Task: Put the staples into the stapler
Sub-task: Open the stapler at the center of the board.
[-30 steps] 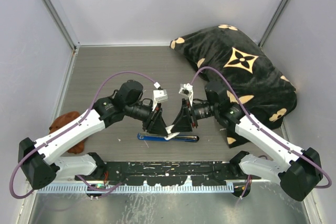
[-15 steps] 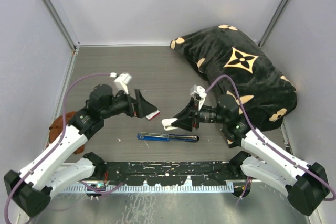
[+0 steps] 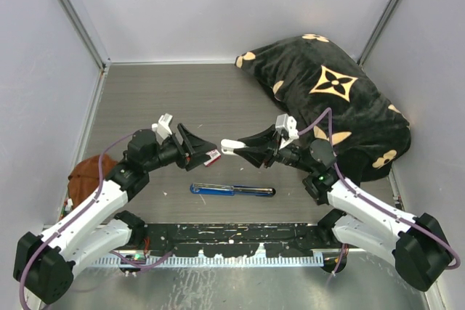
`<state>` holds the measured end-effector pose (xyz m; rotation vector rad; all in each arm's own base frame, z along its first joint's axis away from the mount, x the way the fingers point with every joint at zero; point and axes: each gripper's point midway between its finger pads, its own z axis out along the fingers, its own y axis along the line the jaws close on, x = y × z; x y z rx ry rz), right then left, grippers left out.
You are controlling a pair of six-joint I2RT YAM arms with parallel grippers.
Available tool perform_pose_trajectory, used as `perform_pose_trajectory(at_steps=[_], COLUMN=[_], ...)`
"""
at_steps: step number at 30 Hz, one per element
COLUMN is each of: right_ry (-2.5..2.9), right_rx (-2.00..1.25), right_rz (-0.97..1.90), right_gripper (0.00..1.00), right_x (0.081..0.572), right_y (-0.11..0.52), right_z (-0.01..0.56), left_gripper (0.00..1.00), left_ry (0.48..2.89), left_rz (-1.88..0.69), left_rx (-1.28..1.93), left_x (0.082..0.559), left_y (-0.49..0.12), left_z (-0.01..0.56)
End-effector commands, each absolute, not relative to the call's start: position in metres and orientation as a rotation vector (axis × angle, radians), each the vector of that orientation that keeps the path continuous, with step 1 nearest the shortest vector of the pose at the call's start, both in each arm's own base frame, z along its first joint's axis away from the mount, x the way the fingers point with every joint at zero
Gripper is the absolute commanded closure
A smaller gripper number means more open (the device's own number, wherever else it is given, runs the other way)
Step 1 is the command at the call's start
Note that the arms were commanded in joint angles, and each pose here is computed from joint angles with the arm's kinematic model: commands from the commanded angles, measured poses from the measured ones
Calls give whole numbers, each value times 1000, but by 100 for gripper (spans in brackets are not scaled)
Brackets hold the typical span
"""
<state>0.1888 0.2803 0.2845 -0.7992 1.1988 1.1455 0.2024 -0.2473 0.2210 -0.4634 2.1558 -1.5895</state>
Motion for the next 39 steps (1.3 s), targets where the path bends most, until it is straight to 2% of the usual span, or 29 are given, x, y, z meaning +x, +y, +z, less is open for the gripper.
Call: perform_pose_trajectory(at_steps=[1, 9, 16, 23, 39], right_ry=[1006, 996, 990, 987, 1010], right_rx=[-823, -839, -829, -828, -802], right_rz=[1104, 1139, 1140, 1141, 1121], right_gripper=[99, 99, 99, 99, 99], right_x=[186, 182, 184, 187, 195], right_y=[281, 286, 287, 290, 290], right_z=[321, 323, 325, 325, 319], left_gripper=[29, 33, 45, 53, 55], left_ry=[2015, 1988, 2007, 2018, 1959], left_rz=[-1743, -1800, -1821, -1853, -1897], left_rx=[-390, -396, -367, -328, -295], left_x=[204, 206, 203, 202, 199], left_y=[-255, -259, -263, -268, -267], left_z=[270, 274, 273, 274, 284])
